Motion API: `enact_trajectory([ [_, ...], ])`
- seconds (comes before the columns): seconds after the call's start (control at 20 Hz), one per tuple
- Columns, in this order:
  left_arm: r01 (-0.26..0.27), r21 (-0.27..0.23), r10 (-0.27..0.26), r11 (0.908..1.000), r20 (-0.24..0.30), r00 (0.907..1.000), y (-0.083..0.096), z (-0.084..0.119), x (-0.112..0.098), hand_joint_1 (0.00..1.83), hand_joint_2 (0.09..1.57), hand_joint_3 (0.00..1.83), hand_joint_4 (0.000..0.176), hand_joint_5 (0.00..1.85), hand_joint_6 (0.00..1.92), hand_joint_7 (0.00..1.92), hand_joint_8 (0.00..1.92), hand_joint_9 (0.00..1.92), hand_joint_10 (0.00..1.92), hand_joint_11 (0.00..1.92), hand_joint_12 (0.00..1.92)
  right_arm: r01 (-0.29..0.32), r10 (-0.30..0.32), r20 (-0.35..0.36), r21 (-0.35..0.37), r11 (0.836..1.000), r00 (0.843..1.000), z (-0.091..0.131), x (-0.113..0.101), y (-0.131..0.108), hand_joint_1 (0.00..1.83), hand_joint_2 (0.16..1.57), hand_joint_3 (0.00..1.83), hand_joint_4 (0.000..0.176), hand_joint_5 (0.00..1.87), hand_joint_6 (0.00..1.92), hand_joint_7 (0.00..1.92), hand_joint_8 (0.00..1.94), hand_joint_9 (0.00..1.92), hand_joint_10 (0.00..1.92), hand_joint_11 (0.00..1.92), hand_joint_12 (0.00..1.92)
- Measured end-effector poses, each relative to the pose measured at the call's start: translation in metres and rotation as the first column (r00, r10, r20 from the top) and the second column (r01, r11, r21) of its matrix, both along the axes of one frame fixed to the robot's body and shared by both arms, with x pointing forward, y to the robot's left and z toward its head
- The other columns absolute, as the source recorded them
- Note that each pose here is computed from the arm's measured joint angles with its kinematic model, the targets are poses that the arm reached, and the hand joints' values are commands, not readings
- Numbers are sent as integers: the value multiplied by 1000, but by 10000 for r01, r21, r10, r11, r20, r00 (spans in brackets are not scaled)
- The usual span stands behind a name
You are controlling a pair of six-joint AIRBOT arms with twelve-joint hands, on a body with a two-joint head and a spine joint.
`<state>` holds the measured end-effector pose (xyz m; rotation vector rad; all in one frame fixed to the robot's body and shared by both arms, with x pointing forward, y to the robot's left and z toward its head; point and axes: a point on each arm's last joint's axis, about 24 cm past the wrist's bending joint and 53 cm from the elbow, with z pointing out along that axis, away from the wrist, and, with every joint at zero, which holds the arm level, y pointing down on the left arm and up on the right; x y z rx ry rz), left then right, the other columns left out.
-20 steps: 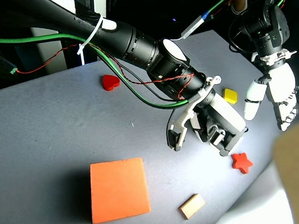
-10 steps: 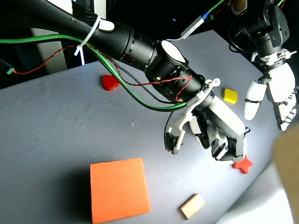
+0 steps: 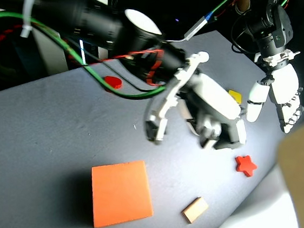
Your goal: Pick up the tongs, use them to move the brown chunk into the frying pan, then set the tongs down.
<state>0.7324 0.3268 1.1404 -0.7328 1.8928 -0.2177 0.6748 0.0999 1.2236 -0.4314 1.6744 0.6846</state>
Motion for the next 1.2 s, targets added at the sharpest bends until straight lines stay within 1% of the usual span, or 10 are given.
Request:
enact_trajectory([
  [0.2, 460, -223, -457, 9987, 125, 9989, -23, 7, -1, 0, 1128, 1, 0, 1, 0, 47, 5, 35, 6, 6, 4, 423, -385, -931, 392, 9983, 9949, -25, 4, -23, 900, 1374, 4, 0, 540, 1639, 684, 1092, 595, 1348, 464, 1746],
  [0.25, 489, -232, -487, 9985, 129, 9987, -25, 8, -2, 0, 1135, 4, 0, 0, 0, 44, 3, 37, 7, 11, 6, 460, -414, -1039, 417, 9981, 9937, -29, 4, -25, 725, 1362, 0, 0, 474, 1147, 673, 1034, 580, 1294, 435, 1717],
  [0.3, 523, -238, -520, 9983, 123, 9986, -28, 8, -3, 0, 1135, 4, 0, 0, 0, 44, 3, 37, 7, 11, 6, 498, -437, -1225, 476, 9976, 9915, -34, 2, -28, 725, 1362, 0, 0, 474, 1147, 673, 1034, 580, 1294, 435, 1717],
  [0.35, 611, -267, -608, 9978, 114, 9981, -34, 8, -4, 0, 1127, 0, 0, 0, 0, 27, 0, 21, 0, 0, 1, 491, -424, -1368, 455, 9978, 9897, -40, 0, -29, 657, 1365, 0, 0, 524, 818, 673, 931, 564, 1235, 396, 1716],
  [0.4, 728, -318, -725, 9968, 103, 9973, -40, 8, -7, 0, 1126, 0, 0, 0, 0, 42, 6, 36, 6, 16, 8, 454, -394, -1439, 385, 9982, 9888, -46, -3, -29, 660, 1363, 0, 0, 538, 766, 681, 892, 565, 1231, 387, 1729],
  [0.65, 1250, -496, -1246, 9909, 93, 9922, -61, 9, -18, 0, 1123, 0, 0, 0, 0, 37, 2, 25, 1, 0, 0, -109, 52, -1705, -323, 9994, 9853, -80, -33, -22, 584, 1388, 4, 0, 507, 719, 654, 790, 519, 1196, 290, 1753],
  [0.75, 1330, -502, -1327, 9898, 87, 9911, -64, 10, -21, 0, 1127, 0, 0, 0, 0, 32, 0, 23, 0, 0, 0, -146, 41, -1686, -612, 9980, 9857, -90, -37, -24, 506, 1424, 9, 0, 450, 758, 601, 794, 468, 1217, 233, 1785],
  [0.9, 1390, -591, -1387, 9885, 98, 9903, -67, 11, -23, 0, 1132, 2, 0, 0, 0, 27, 0, 18, 0, 0, 0, -175, 26, -1343, -1105, 9937, 9909, -108, -39, -33, 626, 1357, 0, 0, 489, 726, 648, 702, 515, 1147, 288, 1734],
  [1.05, 1611, -607, -1603, 9851, 185, 9869, -74, 14, -25, 0, 1129, 1, 0, 0, 0, 29, 2, 18, 1, 0, 0, -137, -8, -1266, -1137, 9934, 9920, -109, -37, -35, 521, 1377, 6, 0, 446, 668, 639, 572, 499, 1066, 271, 1695],
  [1.2, 1660, -622, -1652, 9842, 167, 9861, -76, 14, -26, 0, 1122, 0, 0, 0, 0, 31, 3, 23, 3, 1, 0, -152, -5, -1196, -1308, 9913, 9928, -114, -38, -39, 399, 1330, 0, 0, 377, 468, 581, 202, 451, 730, 136, 1561],
])
